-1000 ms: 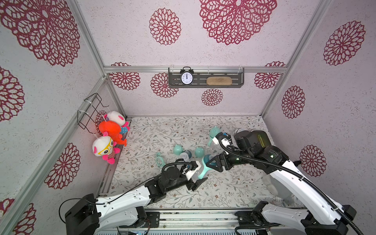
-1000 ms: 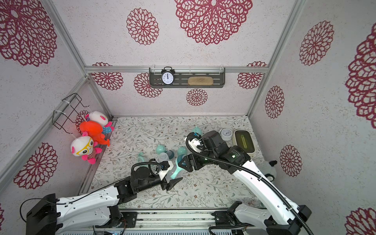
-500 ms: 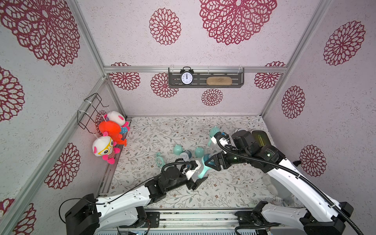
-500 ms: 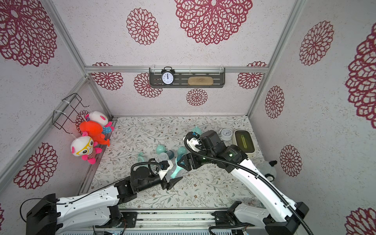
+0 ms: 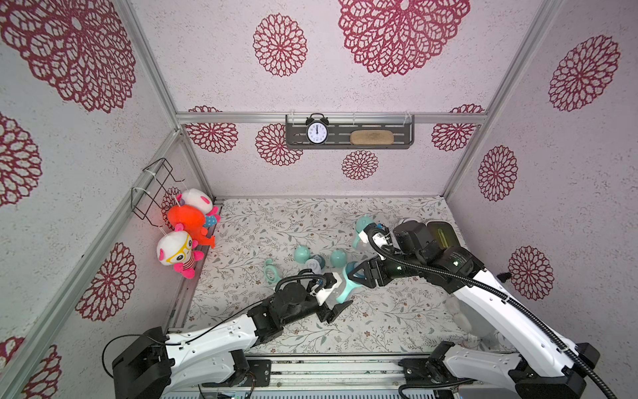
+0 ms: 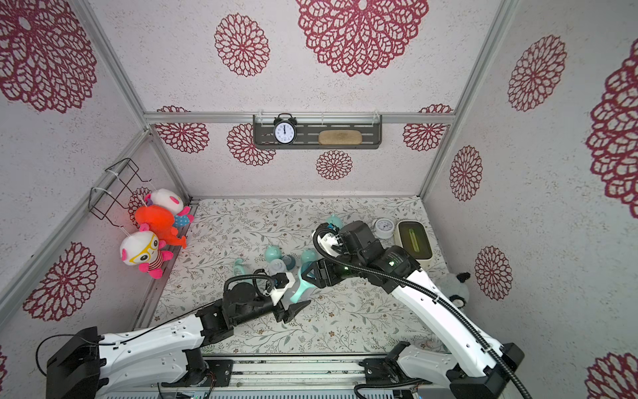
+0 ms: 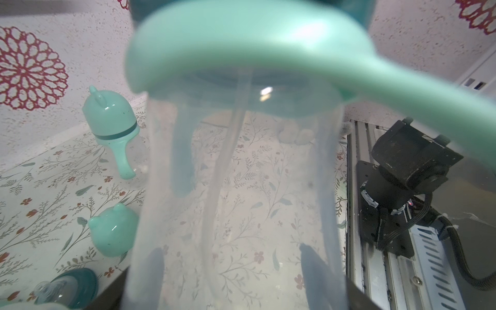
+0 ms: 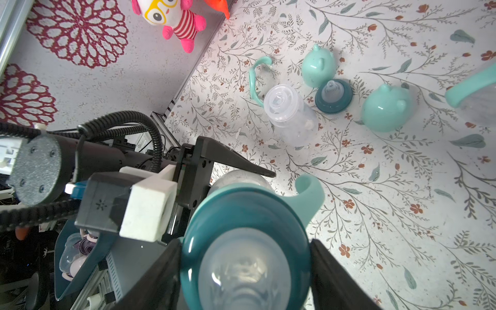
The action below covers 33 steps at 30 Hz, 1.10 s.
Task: Assemble the baby bottles
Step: Screw the nipple onto the baby bottle.
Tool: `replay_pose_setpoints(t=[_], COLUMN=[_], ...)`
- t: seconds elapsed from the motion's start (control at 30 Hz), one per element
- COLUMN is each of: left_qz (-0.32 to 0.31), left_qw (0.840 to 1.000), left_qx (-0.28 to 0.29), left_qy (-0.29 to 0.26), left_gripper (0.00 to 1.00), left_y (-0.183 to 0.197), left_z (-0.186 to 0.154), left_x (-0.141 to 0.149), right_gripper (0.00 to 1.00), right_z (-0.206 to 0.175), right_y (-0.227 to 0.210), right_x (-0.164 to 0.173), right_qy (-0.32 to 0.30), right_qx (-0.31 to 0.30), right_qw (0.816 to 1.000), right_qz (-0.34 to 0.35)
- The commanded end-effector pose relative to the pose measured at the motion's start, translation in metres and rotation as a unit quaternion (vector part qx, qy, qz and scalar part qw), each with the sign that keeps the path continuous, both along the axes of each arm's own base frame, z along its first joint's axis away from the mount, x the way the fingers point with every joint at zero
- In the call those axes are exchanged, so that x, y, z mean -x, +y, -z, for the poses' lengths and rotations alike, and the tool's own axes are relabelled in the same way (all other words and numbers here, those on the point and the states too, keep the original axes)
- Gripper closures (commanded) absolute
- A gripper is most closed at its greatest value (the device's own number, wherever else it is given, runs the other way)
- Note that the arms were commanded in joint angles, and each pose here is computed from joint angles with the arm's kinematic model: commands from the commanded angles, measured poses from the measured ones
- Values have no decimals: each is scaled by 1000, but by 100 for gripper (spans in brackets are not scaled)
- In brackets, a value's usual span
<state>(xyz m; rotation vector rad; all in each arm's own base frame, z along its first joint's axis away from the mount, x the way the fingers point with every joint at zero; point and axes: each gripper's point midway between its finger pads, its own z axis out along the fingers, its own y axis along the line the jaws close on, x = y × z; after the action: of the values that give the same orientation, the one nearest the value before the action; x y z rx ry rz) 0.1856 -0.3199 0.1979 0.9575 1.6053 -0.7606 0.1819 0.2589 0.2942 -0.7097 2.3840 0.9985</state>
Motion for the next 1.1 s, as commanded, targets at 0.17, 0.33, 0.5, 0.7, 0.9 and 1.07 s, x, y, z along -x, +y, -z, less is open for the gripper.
replay_pose_setpoints(t=[0.17, 0.33, 0.5, 0.7, 0.9, 1.07], left_qz=[-40, -53, -61, -65, -67, -65], left_qw=[998, 997, 996, 996, 996, 996], left_qx=[20, 24, 22, 9, -1, 2], left_qy=[-41, -51, -53, -52, -52, -53], left_gripper=[100, 100, 100, 100, 100, 100], left_y=[-5, -8, -7, -10, -14, -15], left_z=[-26, -25, -23, -21, -17, -18], left_x=[-11, -13, -15, -19, -21, -21], right_gripper=[71, 93, 94, 97, 94, 56], right_z=[2, 12, 13, 16, 14, 4], right_y=[5, -5, -12, -21, -27, -27], right_x=[-2, -7, -8, -10, -10, -8], right_qy=[73, 134, 164, 193, 209, 177], right_qx=[-56, -80, -81, -89, -99, -95], right_qw=[992, 971, 958, 938, 923, 935], right_qz=[83, 180, 221, 275, 306, 291])
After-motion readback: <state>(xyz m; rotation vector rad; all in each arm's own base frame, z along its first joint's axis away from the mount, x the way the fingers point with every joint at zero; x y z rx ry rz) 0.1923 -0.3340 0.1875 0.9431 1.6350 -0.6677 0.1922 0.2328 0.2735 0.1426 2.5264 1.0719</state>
